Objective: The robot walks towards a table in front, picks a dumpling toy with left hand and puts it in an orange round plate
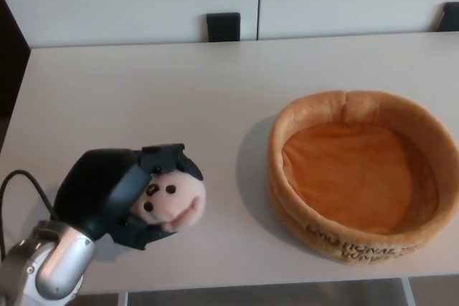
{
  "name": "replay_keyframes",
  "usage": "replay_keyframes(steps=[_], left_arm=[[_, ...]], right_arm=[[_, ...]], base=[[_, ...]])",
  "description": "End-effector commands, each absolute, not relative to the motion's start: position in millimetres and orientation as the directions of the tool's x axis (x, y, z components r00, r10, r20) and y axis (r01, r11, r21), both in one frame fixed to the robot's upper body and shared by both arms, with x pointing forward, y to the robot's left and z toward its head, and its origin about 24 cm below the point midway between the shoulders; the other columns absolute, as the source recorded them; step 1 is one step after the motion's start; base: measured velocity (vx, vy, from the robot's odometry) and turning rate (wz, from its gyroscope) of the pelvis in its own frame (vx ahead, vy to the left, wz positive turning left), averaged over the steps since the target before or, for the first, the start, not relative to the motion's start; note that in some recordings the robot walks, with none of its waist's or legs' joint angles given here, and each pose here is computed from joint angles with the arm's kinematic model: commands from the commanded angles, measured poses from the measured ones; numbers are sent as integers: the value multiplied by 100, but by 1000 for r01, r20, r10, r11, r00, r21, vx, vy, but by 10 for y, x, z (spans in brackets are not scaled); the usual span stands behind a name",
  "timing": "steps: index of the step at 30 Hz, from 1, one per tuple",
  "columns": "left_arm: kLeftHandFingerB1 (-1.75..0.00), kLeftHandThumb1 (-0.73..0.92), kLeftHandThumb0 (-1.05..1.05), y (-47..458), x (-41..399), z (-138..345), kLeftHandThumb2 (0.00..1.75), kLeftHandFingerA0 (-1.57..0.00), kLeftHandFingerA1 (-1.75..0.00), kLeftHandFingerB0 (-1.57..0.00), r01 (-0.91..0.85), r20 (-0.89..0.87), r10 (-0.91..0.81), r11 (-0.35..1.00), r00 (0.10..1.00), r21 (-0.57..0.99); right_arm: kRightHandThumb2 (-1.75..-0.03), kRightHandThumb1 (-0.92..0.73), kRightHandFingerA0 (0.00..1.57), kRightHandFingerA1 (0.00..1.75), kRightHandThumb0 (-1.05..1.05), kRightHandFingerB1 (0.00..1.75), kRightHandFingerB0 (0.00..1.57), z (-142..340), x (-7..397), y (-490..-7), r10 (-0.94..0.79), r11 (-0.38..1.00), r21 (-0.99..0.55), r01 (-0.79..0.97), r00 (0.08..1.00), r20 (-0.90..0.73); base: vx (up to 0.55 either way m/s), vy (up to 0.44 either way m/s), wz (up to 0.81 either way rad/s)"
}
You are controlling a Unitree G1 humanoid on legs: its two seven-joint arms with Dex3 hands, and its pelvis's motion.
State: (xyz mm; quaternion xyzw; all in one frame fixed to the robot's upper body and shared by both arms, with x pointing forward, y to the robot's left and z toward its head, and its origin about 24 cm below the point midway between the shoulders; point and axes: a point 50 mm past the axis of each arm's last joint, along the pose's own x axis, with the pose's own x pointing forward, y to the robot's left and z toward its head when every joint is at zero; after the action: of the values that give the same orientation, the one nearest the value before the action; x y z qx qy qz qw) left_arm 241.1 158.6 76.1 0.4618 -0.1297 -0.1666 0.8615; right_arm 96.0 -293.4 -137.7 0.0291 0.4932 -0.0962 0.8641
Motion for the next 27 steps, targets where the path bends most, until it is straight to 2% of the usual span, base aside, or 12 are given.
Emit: replay_keyframes(steps=[1, 2, 3, 6, 7, 12, 13, 19, 21, 25, 26, 27], left_arm=[[-65, 51, -31, 1537, 2557, 1558, 82, -132, -82, -126, 347, 261, -409, 903, 874, 254], [-65, 51, -31, 1522, 2571, 1629, 82, -132, -82, -126, 361, 279, -414, 905, 867, 225], [-64, 58, -35, 1499, 2588, 1702, 68, -133, -81, -127, 372, 291, -417, 907, 861, 197], [-64, 58, -35, 1477, 2599, 1765, 68, -133, -81, -127, 382, 295, -419, 907, 859, 174], [-65, 56, -26, 1415, 2617, 1866, 79, -125, -86, -121, 396, 327, -433, 901, 840, 176], [-69, 61, -22, 1213, 2628, 2142, 74, -119, -89, -116, 432, 396, -479, 878, 784, 207], [-83, 70, -11, 1093, 2632, 2210, 69, -114, -95, -105, 435, 397, -503, 864, 768, 252], [-84, 70, -9, 838, 2615, 2337, 70, -111, -96, -104, 442, 382, -549, 832, 744, 335], [-81, 62, -6, 448, 2623, 2268, 85, -104, -91, -96, 457, 334, -653, 733, 680, 504], [-81, 62, -6, 306, 2636, 2227, 85, -104, -91, -96, 465, 313, -689, 692, 654, 552], [-96, 51, -7, 96, 2697, 2182, 108, -107, -103, -96, 464, 270, -707, 657, 654, 595], [-92, 59, -11, 13, 2719, 2167, 92, -109, -101, -99, 465, 251, -714, 641, 654, 611]], right_arm=[[-56, -54, 56, 94, -32, 63, 24, -1362, 967, -2969, -151, 975, -46, 218, 497, -855], [-56, -54, 56, 94, -32, 63, 24, -1360, 969, -2971, -152, 975, -46, 219, 497, -854], [-86, -34, 62, 85, -28, 61, 22, -1360, 970, -2974, -155, 973, -47, 224, 495, -855], [-86, -34, 62, 85, -28, 61, 22, -1361, 969, -2977, -160, 971, -49, 232, 491, -857], [-57, -53, 57, 90, -32, 61, 24, -1364, 967, -2976, -162, 971, -51, 232, 486, -859], [-56, -56, 52, 88, -31, 62, 24, -1365, 963, -2976, -158, 974, -55, 219, 486, -860], [-57, -58, 56, 95, -29, 66, 25, -1366, 971, -2966, -159, 972, -48, 231, 492, -856], [-59, -59, 56, 96, -28, 67, 26, -1366, 992, -2949, -160, 970, -40, 240, 503, -850], [-58, -57, 49, 93, -34, 66, 26, -1352, 1022, -2954, -164, 976, -63, 210, 511, -844], [-58, -57, 49, 93, -34, 66, 26, -1346, 1031, -2958, -164, 978, -69, 198, 515, -841], [-57, -54, 52, 92, -34, 66, 28, -1337, 1073, -2966, -169, 977, -73, 201, 514, -841], [-56, -53, 53, 92, -33, 66, 29, -1333, 1095, -2967, -175, 975, -74, 211, 513, -841]], base=[[0, 0, 0], [0, 0, 0], [0, 0, 0], [0, 0, 0], [0, 0, 0], [0, 0, 0], [0, 0, 0], [0, 0, 0], [0, 0, 0], [0, 0, 0], [0, 0, 0], [0, 0, 0]])
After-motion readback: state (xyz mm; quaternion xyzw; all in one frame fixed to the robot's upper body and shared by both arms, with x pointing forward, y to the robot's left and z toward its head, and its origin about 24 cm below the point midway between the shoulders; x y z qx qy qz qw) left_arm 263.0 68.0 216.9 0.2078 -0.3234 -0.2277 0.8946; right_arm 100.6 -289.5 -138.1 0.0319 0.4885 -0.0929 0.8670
